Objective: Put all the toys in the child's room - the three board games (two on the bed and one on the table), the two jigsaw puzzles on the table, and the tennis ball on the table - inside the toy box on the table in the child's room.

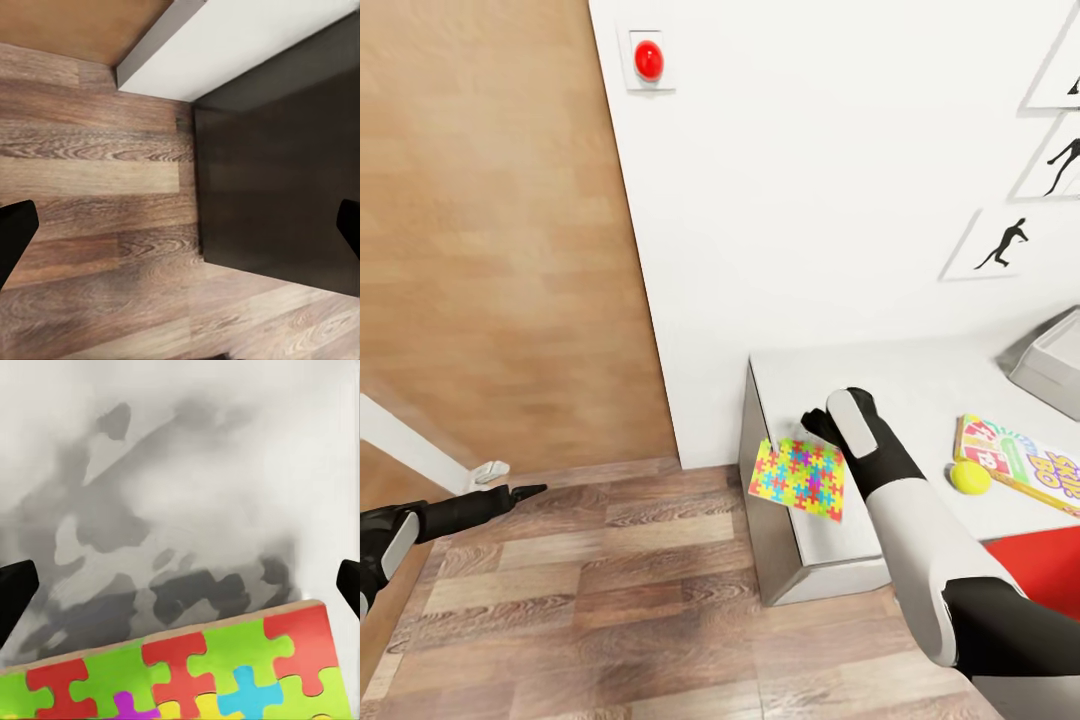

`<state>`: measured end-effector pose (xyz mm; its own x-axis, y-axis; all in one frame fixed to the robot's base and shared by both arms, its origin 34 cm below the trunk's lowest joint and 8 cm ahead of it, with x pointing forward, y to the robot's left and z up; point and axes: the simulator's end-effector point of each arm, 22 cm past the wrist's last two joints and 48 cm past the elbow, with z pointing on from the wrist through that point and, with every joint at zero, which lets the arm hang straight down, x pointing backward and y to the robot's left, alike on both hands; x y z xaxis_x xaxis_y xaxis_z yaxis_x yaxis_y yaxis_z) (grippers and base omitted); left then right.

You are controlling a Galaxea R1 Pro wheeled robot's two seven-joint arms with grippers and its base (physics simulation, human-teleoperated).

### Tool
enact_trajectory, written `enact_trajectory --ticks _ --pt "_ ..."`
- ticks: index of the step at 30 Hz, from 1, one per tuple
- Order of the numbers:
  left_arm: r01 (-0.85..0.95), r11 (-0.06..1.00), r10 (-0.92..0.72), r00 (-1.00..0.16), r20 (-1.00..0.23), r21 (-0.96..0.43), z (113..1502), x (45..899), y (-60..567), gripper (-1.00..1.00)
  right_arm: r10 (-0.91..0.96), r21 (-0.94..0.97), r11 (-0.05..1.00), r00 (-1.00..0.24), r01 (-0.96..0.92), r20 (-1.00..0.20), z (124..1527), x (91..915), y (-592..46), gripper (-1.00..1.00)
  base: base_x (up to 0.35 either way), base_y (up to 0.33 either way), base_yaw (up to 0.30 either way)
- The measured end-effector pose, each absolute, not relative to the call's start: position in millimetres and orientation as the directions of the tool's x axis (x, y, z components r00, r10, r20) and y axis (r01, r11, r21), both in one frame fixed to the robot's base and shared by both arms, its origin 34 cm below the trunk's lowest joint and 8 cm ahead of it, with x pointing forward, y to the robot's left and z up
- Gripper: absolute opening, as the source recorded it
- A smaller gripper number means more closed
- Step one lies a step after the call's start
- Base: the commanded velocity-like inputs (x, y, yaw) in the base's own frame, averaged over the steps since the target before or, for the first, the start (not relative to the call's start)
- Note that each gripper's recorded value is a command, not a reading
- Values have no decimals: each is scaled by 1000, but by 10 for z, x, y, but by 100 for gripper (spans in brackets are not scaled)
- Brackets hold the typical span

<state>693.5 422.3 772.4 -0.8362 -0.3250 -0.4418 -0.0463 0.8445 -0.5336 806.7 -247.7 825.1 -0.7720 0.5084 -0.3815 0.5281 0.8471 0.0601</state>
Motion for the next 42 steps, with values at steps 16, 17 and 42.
enact_trajectory --ticks 16,17,42 --pt "-33 844 -325 -825 -463 -536 7871 6983 4221 100 466 115 865 -700 488 -541 9319 8423 -2555 100 0 0 0" --pt "-32 844 -326 -824 -464 -536 7880 6986 4220 100 461 119 869 -698 481 -548 9376 8432 -2548 100 0 0 0" --pt "129 717 -331 -803 -497 -685 8444 7027 3810 100 350 293 924 -848 244 -399 8955 6843 -1671 100 0 0 0"
